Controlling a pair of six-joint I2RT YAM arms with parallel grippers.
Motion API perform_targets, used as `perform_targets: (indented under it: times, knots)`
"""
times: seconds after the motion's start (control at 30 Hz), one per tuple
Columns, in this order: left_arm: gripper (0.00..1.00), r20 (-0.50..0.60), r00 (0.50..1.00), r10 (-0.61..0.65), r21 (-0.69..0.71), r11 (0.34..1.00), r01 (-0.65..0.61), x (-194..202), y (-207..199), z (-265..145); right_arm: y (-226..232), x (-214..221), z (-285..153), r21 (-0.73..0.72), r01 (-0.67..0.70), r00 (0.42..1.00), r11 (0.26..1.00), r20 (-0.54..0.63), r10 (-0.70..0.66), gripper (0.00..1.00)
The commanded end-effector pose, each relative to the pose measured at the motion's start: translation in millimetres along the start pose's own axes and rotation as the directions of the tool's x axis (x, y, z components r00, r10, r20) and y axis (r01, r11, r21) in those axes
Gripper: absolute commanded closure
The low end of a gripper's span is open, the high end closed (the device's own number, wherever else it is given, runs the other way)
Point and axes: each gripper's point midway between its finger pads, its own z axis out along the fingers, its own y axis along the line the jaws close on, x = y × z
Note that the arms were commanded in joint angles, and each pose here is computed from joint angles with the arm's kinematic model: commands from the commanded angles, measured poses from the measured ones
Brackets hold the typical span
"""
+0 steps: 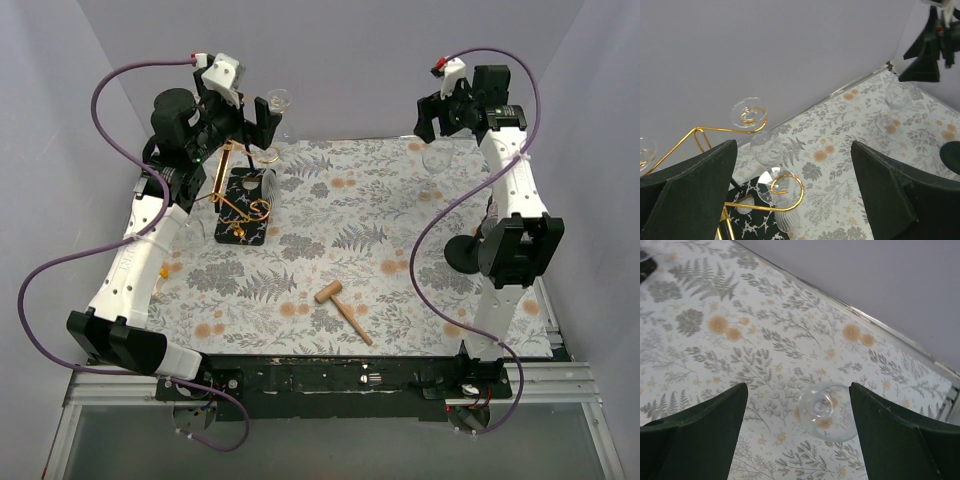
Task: Take the wine glass off the wine glass rack
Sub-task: Place the wine glass at the center of the board, then pick up the wine glass from the wine rack.
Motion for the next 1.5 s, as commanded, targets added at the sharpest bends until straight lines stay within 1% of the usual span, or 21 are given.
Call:
perform_targets:
  times: [0.0, 0.1, 0.23, 0.37, 0.47, 0.53, 0.57, 0.6, 0.67, 0.73, 0.8, 0.83, 0.87, 0.93, 1.0, 1.1, 1.2, 1.23, 1.3, 1.4, 1.47]
  knots:
    - [0.02, 0.059, 0.996, 0.059, -0.169, 0.984, -0.048, -22.6, 35.9, -3.5, 88.5, -69.3, -35.6, -0.197, 0.26, 0.934, 0.945, 0.298, -0.195, 0.09]
    - [0.02, 0.063, 0.993, 0.097, -0.243, 0.967, -0.079, -28.0, 51.9, -7.4, 141.0, -76.9, -39.9, -0.282, 0.327, 0.905, 0.902, 0.37, -0.212, 0.11]
    - [0.02, 0.064, 0.99, 0.122, -0.276, 0.956, -0.099, -29.6, 61.7, -12.8, 206.4, -80.0, -42.2, -0.388, 0.408, 0.876, 0.826, 0.42, -0.236, 0.19]
    - [0.02, 0.083, 0.991, 0.103, -0.293, 0.953, -0.074, -24.8, 67.8, -19.5, 243.2, -81.2, -45.4, -0.417, 0.469, 0.849, 0.779, 0.457, -0.266, 0.18]
    - [0.02, 0.103, 0.989, 0.109, -0.28, 0.957, -0.076, -9.6, 62.9, -22.6, 265.0, -69.6, -40.5, -0.459, 0.504, 0.837, 0.732, 0.468, -0.283, 0.18]
    - [0.02, 0.114, 0.987, 0.114, -0.247, 0.965, -0.083, 0.7, 54.8, -24.1, 273.8, -61.8, -36.9, -0.487, 0.51, 0.835, 0.709, 0.477, -0.273, 0.24]
    - [0.02, 0.134, 0.982, 0.132, -0.238, 0.966, -0.097, 0.6, 53.0, -24.2, 276.2, -61.7, -34.7, -0.494, 0.499, 0.84, 0.712, 0.478, -0.258, 0.26]
    - [0.02, 0.137, 0.98, 0.142, -0.218, 0.97, -0.11, 3.1, 49.0, -23.0, 278.2, -62.0, -32.4, -0.508, 0.472, 0.853, 0.72, 0.469, -0.228, 0.27]
    - [0.02, 0.128, 0.977, 0.169, -0.209, 0.968, -0.14, 6.3, 49.3, -19.0, 284.3, -64.5, -27.5, -0.53, 0.447, 0.861, 0.72, 0.474, -0.185, 0.3]
    - [0.02, 0.111, 0.977, 0.182, -0.232, 0.961, -0.153, 6.5, 56.9, -13.1, 291.6, -65.9, -21.6, -0.557, 0.438, 0.86, 0.706, 0.49, -0.147, 0.34]
    - [0.02, 0.098, 0.977, 0.187, -0.279, 0.948, -0.153, -3.7, 69.2, -9.9, 297.5, -70.6, -16.7, -0.579, 0.44, 0.848, 0.686, 0.518, -0.107, 0.38]
    - [0.02, 0.054, 0.983, 0.175, -0.281, 0.947, -0.153, 3.8, 71.6, -9.6, 300.5, -73.6, -16.4, -0.586, 0.458, 0.833, 0.668, 0.545, -0.093, 0.4]
    - [0.02, 0.032, 0.984, 0.176, -0.282, 0.946, -0.161, 9.3, 73.8, -11.0, 305.3, -70.9, -13.5, -0.598, 0.469, 0.826, 0.65, 0.558, -0.083, 0.41]
    - [0.02, 0.003, 0.98, 0.199, -0.278, 0.942, -0.19, 19.5, 73.2, -15.7, 310.5, -66.8, -9.8, -0.604, 0.498, 0.802, 0.623, 0.594, -0.065, 0.42]
    - [0.02, -0.014, 0.979, 0.204, -0.281, 0.939, -0.199, 23.3, 72.4, -22.0, 313.8, -62.1, -2.4, -0.597, 0.516, 0.783, 0.615, 0.619, -0.056, 0.42]
    - [0.02, -0.041, 0.982, 0.182, -0.3, 0.936, -0.186, 22.7, 74.7, -27.6, 318.4, -54.1, 12.9, -0.628, 0.487, 0.795, 0.607, 0.606, -0.011, 0.42]
    - [0.02, -0.075, 0.979, 0.19, -0.321, 0.925, -0.204, 28.3, 79.6, -31.1, 324.2, -53.1, 25.5, -0.643, 0.484, 0.785, 0.593, 0.619, 0.029, 0.44]
    - [0.02, -0.085, 0.978, 0.193, -0.335, 0.918, -0.21, 30.3, 82.4, -32.6, 324.7, -57.9, 25.2, -0.636, 0.489, 0.773, 0.597, 0.633, 0.041, 0.44]
    - [0.02, -0.106, 0.977, 0.186, -0.344, 0.915, -0.211, 35.6, 85.7, -32.0, 329.9, -57.2, 31.8, -0.654, 0.47, 0.774, 0.592, 0.628, 0.079, 0.46]
    - [0.02, -0.112, 0.976, 0.189, -0.332, 0.918, -0.215, 33.5, 85.0, -29.5, 336.5, -56.0, 40.5, -0.673, 0.451, 0.773, 0.586, 0.623, 0.12, 0.48]
    - [0.02, -0.119, 0.975, 0.185, -0.333, 0.918, -0.215, 31.3, 86.8, -26.9, 339.9, -56.5, 47.7, -0.668, 0.439, 0.767, 0.601, 0.627, 0.137, 0.48]
